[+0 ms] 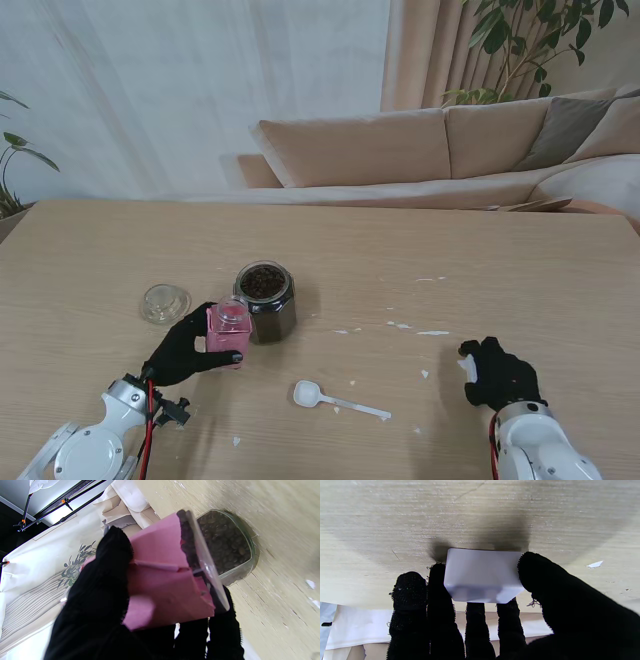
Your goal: Portion coffee beans from the glass jar into the coffee jar
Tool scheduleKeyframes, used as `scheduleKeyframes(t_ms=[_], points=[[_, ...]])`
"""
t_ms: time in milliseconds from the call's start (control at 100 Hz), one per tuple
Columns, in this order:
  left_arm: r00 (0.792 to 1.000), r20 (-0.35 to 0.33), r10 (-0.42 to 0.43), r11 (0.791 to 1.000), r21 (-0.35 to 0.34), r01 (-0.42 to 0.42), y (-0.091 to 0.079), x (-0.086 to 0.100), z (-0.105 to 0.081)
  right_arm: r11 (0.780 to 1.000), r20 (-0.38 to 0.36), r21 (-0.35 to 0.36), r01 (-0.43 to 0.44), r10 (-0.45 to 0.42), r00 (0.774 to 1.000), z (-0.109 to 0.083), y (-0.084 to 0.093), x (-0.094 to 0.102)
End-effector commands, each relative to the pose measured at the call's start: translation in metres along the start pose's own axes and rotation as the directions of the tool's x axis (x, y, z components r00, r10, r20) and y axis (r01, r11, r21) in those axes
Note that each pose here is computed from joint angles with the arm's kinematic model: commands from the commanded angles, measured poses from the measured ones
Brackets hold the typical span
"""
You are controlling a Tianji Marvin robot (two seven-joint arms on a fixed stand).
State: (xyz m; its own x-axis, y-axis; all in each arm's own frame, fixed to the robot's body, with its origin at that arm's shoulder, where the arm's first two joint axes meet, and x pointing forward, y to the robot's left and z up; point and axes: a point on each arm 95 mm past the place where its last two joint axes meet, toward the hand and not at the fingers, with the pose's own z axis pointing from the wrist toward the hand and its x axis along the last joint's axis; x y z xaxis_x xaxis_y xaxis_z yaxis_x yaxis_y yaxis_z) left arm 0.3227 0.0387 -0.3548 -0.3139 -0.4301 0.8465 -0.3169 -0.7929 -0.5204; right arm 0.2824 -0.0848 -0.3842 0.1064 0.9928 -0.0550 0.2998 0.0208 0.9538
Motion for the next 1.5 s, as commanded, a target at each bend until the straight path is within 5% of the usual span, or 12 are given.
scheduleKeyframes(t_ms=[0, 410, 660, 910, 1130, 1490], points=[[1.0, -0.007, -0.005, 1.0, -0.015, 0.005, 0.003, 0.002, 0.0, 1.0, -0.012, 0.003, -0.012, 0.012, 1.0, -0.003, 0.0, 0.003], [1.0, -0.02, -0.005, 0.999, -0.036, 0.004, 0.005, 0.004, -0.001, 0.991, -0.111, -0.073, -0.108, 0.1, 0.989, -0.016, 0.039, 0.024], [0.999, -0.031, -0.007, 0.998, -0.064, 0.005, 0.008, 0.007, -0.005, 0.971, -0.269, -0.088, -0.222, 0.192, 0.944, -0.025, 0.082, 0.06], [0.999, -0.038, -0.008, 0.995, -0.1, 0.004, 0.014, 0.012, -0.008, 0.955, -0.454, -0.089, -0.284, 0.215, 0.865, -0.028, 0.122, 0.108], [0.999, -0.039, -0.007, 0.991, -0.133, 0.001, 0.02, 0.016, -0.012, 0.935, -0.59, -0.08, -0.345, 0.234, 0.772, -0.026, 0.151, 0.15], [0.999, -0.039, -0.005, 0.985, -0.172, -0.001, 0.025, 0.018, -0.013, 0.942, -0.748, -0.025, -0.335, 0.205, 0.632, -0.027, 0.172, 0.203]])
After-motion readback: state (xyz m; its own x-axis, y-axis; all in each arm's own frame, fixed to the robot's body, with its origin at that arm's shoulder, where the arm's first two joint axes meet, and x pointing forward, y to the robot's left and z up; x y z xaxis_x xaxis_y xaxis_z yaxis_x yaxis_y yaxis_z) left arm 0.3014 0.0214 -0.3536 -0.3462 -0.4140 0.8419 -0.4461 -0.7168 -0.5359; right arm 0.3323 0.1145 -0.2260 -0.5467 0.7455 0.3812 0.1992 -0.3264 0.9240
